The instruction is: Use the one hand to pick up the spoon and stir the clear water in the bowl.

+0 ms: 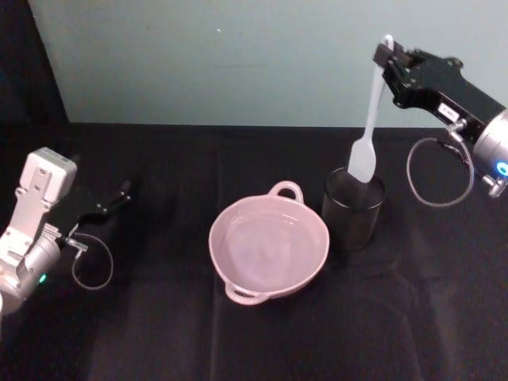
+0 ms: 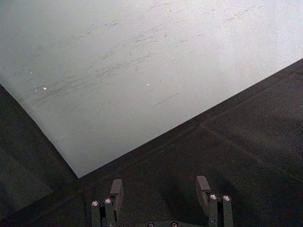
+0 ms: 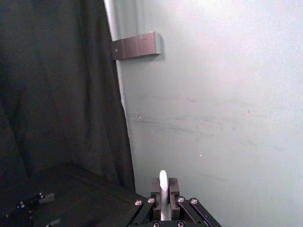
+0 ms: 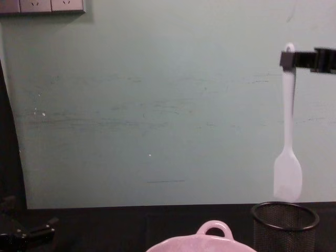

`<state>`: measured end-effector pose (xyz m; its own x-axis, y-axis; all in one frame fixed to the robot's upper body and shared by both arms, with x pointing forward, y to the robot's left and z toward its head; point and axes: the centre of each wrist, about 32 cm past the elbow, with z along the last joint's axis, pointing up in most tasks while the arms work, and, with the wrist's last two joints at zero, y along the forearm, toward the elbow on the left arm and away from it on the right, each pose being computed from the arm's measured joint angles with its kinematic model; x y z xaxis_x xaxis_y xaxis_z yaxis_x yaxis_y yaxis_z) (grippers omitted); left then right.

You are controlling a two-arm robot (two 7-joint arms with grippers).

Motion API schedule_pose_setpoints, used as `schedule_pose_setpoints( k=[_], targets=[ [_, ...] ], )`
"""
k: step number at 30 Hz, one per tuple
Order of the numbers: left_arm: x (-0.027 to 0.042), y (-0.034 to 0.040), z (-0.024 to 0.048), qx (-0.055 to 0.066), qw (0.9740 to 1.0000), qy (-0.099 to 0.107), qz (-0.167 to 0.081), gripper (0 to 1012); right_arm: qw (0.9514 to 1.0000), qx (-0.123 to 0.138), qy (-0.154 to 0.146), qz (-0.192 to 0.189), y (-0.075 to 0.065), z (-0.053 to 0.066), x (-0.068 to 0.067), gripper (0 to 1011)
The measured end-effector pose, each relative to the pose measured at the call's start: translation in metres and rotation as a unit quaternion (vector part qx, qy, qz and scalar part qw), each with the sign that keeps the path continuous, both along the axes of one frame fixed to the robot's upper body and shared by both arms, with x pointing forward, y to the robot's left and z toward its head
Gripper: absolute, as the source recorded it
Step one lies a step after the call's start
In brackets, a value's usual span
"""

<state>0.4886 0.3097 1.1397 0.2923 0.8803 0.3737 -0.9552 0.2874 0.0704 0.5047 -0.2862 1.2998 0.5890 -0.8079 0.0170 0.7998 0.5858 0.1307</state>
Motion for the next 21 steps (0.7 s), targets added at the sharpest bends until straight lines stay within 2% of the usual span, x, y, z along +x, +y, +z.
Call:
schedule_pose_setpoints(
  k=[1, 4, 10, 11, 13, 21],
  targets=[
    [0.0, 0.0, 0.0, 0.0, 1.0, 0.0, 0.0, 1011, 0.9999, 0.013, 0.008, -0.002, -0.002, -0.007, 0.002, 110],
    [0.0, 0.0, 0.0, 0.0, 1.0, 0.0, 0.0, 1011, 0.9993, 0.032, 0.019, -0.003, -0.004, -0.016, 0.004, 110],
    [0.0, 0.0, 0.0, 0.0, 1.0, 0.0, 0.0, 1011, 0.9945, 0.088, 0.056, -0.007, -0.01, -0.044, 0.011, 110],
    [0.0, 0.0, 0.0, 0.0, 1.0, 0.0, 0.0, 1011, 0.9945, 0.088, 0.056, -0.007, -0.01, -0.044, 0.011, 110],
    [0.0, 0.0, 0.0, 0.0, 1.0, 0.0, 0.0, 1011, 0.9923, 0.1, 0.072, -0.009, -0.011, -0.055, 0.012, 110],
    [0.0, 0.0, 0.0, 0.0, 1.0, 0.0, 0.0, 1011, 0.9883, 0.11, 0.104, -0.016, -0.014, -0.074, 0.013, 110]
  ],
)
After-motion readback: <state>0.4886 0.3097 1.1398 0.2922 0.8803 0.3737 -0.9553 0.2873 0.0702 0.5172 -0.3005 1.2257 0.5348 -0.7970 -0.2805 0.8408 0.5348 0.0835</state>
